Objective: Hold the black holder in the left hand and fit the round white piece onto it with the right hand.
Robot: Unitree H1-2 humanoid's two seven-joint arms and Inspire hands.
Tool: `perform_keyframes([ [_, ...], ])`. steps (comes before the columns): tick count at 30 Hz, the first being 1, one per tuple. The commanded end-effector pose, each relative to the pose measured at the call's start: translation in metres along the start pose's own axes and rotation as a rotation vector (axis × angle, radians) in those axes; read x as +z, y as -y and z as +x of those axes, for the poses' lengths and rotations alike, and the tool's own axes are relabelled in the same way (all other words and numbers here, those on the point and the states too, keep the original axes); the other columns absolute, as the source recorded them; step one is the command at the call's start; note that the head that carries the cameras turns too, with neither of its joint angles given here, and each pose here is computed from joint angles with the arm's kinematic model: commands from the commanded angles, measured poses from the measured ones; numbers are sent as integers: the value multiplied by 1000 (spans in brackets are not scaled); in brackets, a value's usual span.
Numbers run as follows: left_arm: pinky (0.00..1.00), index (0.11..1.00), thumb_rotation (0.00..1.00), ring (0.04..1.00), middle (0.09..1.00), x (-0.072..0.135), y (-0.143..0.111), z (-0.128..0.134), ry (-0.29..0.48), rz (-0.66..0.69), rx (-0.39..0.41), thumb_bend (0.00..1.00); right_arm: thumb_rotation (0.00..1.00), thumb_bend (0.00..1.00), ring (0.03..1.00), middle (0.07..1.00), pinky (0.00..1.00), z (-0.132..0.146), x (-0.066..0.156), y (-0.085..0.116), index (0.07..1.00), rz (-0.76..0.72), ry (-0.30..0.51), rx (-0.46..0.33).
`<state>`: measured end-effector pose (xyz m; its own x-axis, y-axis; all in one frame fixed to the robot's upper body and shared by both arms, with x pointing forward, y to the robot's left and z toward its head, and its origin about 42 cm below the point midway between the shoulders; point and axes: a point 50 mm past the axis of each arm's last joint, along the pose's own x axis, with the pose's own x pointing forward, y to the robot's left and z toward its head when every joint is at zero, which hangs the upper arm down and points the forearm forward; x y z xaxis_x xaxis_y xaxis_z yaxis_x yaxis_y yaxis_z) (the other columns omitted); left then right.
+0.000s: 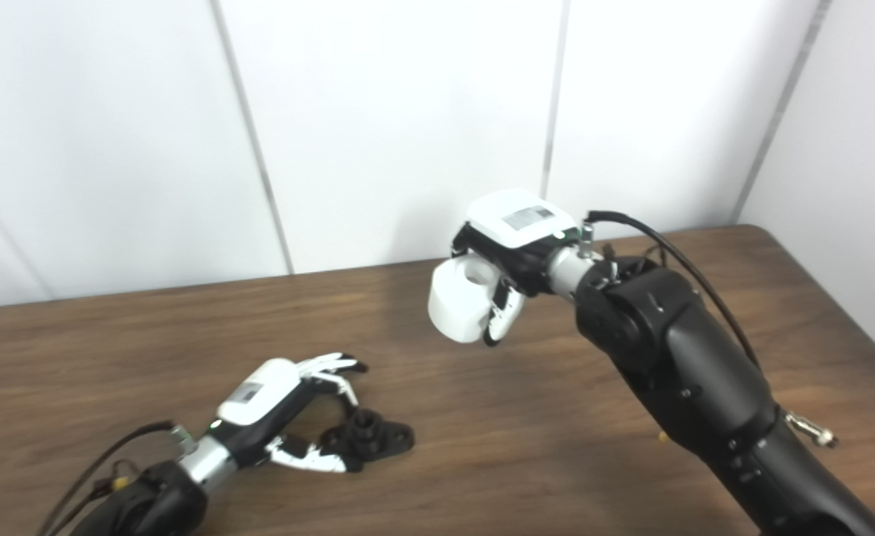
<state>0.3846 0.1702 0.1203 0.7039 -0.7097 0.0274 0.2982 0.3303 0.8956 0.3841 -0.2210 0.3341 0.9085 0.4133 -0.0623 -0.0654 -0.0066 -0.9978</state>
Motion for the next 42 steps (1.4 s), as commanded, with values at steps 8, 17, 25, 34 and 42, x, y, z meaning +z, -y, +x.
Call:
perform_keyframes([
  [8, 804, 486, 73, 916, 866, -1, 43, 5, -100, 25, -158, 523, 143, 525, 778, 715, 662, 10, 36, 22, 479, -38, 217, -100],
  [17, 825, 485, 77, 921, 872, 4, 45, 15, -101, 27, -161, 522, 143, 525, 777, 718, 646, 21, 48, 17, 479, -50, 278, -68],
  [25, 832, 485, 76, 928, 872, 6, 44, 18, -98, 28, -156, 523, 143, 526, 782, 721, 666, 26, 54, 8, 480, -14, 301, -35],
  [34, 831, 485, 78, 928, 866, 7, 46, 18, -100, 29, -155, 522, 143, 526, 778, 731, 691, 35, 56, -8, 481, 1, 322, 31],
  [42, 837, 485, 76, 929, 865, 7, 46, 16, -103, 19, -154, 523, 143, 526, 780, 734, 702, 37, 54, -16, 481, -20, 325, 71],
])
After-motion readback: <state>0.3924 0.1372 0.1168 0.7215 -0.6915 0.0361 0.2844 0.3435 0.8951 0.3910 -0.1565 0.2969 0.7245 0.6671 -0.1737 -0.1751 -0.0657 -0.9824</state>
